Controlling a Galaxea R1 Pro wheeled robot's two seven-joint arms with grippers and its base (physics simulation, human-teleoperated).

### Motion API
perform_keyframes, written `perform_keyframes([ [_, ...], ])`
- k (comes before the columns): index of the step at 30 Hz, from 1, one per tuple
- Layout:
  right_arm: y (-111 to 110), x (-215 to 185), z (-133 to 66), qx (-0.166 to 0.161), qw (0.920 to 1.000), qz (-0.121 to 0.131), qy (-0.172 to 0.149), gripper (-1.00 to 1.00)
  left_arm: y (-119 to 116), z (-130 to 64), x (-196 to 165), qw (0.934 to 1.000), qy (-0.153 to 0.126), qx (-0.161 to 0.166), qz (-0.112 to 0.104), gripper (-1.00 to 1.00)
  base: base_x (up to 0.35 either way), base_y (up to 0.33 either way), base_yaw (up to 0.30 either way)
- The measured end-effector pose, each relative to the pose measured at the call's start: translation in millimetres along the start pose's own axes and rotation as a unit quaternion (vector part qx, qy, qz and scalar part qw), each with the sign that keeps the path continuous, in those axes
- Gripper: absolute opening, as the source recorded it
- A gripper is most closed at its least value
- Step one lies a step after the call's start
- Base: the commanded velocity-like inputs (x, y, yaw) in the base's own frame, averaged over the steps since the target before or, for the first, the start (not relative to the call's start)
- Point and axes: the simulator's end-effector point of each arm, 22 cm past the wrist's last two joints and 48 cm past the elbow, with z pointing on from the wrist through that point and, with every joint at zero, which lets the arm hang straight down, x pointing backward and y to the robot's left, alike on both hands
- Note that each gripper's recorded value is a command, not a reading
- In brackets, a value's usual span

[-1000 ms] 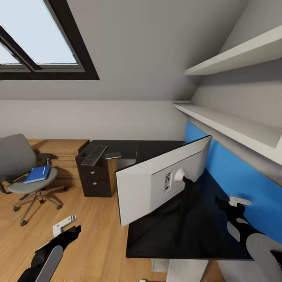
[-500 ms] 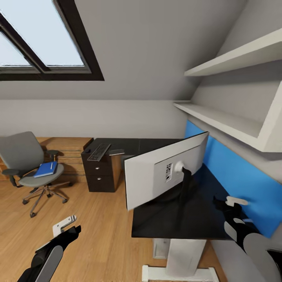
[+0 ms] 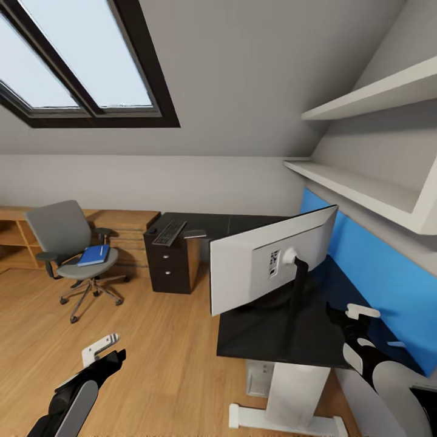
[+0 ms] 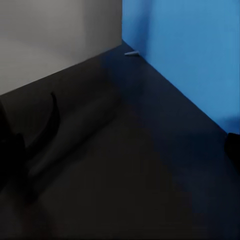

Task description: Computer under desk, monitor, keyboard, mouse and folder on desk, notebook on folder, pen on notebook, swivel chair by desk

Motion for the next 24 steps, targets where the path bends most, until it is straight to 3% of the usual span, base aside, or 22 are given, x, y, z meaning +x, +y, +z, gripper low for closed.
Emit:
perform_keyframes([
  [10,0.3,0.0,-0.2,-0.001,1.0000,-0.001,0.000,1.00,-2.1,-0.4,0.7,1.0000,0.000,0.002,0.002,1.00,-0.065,0.000,0.004],
  [11,7.3,2.0,-1.3,-0.005,1.0000,0.000,0.002,1.00,-20.8,-2.9,13.0,0.9995,0.008,0.018,0.024,1.00,-0.005,0.000,0.000],
  [13,16.5,3.9,-2.7,-0.010,0.9999,0.003,0.003,1.00,-28.1,-4.2,17.9,0.9990,0.011,0.024,0.035,1.00,-0.003,0.000,0.000],
  [24,63.4,11.7,-11.4,-0.038,0.9991,0.016,0.006,1.00,-43.9,-7.6,29.6,0.9976,0.017,0.038,0.056,1.00,-0.001,0.071,0.000],
])
